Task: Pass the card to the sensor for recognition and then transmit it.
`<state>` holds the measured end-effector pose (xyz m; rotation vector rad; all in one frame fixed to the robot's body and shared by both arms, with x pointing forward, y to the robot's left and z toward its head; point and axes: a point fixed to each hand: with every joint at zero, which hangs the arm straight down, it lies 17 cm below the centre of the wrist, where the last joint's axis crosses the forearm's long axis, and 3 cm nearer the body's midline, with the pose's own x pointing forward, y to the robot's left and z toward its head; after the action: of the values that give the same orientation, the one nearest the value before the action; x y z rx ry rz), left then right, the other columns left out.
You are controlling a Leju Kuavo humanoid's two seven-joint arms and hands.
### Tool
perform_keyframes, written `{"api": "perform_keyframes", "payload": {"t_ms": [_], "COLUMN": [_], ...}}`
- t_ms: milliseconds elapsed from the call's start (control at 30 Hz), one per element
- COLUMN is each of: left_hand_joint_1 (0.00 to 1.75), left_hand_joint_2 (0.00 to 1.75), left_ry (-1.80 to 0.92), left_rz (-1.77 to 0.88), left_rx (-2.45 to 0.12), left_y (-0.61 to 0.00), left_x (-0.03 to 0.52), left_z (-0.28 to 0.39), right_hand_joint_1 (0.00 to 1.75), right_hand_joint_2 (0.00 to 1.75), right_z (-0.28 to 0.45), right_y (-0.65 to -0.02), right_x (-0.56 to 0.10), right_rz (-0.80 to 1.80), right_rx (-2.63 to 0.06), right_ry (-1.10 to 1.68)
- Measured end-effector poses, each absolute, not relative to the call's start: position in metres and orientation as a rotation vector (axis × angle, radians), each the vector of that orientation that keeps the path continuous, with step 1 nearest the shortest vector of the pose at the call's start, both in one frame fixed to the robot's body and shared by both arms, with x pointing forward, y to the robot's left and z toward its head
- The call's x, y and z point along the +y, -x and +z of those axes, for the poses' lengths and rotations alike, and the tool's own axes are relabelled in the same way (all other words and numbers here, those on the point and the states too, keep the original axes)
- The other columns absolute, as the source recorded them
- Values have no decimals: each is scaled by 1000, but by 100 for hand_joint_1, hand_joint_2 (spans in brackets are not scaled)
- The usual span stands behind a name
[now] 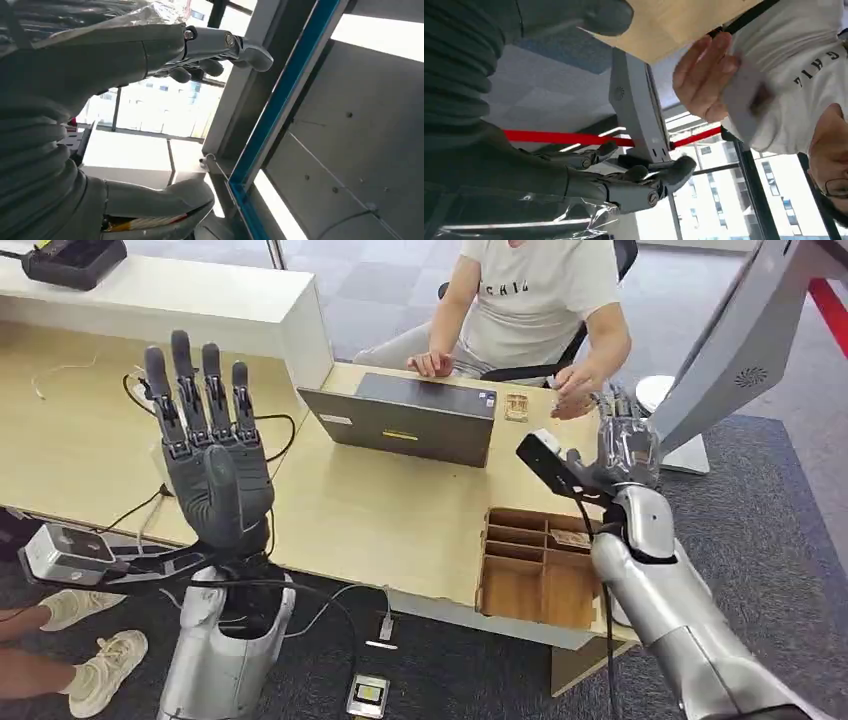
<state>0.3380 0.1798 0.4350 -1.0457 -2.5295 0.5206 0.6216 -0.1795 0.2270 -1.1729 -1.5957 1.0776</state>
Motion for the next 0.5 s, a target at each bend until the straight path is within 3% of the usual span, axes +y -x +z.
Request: {"api": "perform_keyframes", "payload": {"t_ms": [500], "left_hand_joint_1": [0], "left_hand_joint_2": [175], "left_ry": [960], "left_rz": [541], "left_rx": [-2548], "left_y": [-333], "left_x": [192], "left_z": [430], "right_hand_joint_1": [0], "right_hand_joint_2": [175], "right_z": [217], "right_y": [-582], "right_x": [-183], "right_rz": [888], "right_rx": [-1722], "right_ry": [984]}}
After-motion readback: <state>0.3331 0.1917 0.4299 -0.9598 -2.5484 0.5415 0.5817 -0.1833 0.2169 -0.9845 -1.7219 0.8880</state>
